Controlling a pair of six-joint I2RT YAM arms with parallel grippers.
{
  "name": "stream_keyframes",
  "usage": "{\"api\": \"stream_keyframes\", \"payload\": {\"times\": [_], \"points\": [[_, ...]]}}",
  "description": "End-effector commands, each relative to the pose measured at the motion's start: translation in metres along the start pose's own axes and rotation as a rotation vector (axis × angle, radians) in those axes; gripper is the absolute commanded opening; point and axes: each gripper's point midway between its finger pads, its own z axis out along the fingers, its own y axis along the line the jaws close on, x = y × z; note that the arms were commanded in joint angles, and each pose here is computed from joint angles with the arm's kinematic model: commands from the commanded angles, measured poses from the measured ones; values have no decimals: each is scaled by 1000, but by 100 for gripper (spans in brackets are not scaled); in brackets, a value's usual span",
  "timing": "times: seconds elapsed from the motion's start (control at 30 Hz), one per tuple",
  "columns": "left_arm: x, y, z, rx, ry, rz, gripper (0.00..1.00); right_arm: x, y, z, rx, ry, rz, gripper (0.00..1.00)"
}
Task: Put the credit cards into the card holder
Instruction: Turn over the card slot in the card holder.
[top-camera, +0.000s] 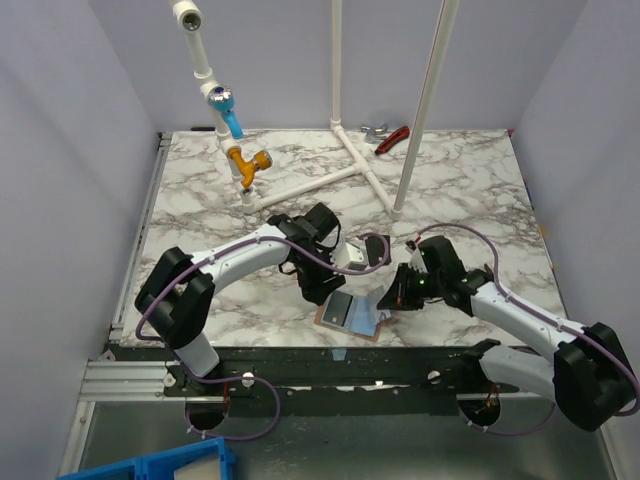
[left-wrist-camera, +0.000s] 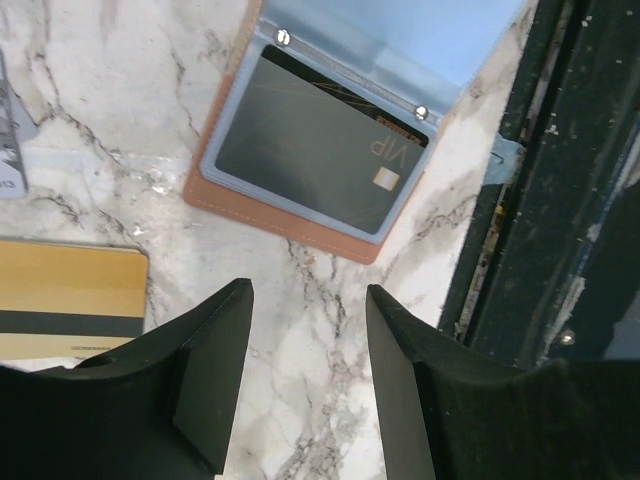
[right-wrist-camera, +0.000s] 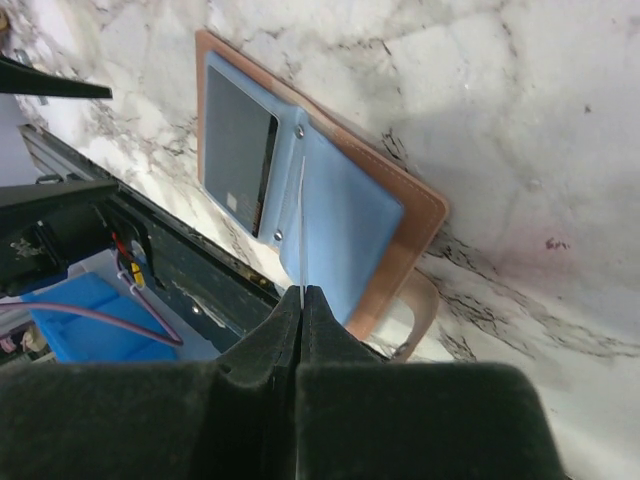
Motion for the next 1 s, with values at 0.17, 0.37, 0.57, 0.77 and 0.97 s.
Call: {"api": "stream_keyframes", "payload": {"times": [0.17,0.37,0.57,0.77,0.97], "points": [[7,30,23,-188,75,105,49,27,-19,-6,48,59,69,1],[10,31,35,-188,106,111,48,35,-24,-7,66,85,85,1],[11,30,44,-198,137,136,47,40,-26,-11,73,83,109,1],[13,32,47,-213,155,143,47,45,-28,-18,80,69,123,1],[14,32,47,-216,159,145,47,49,-29,-18,71,78,120,1]]}}
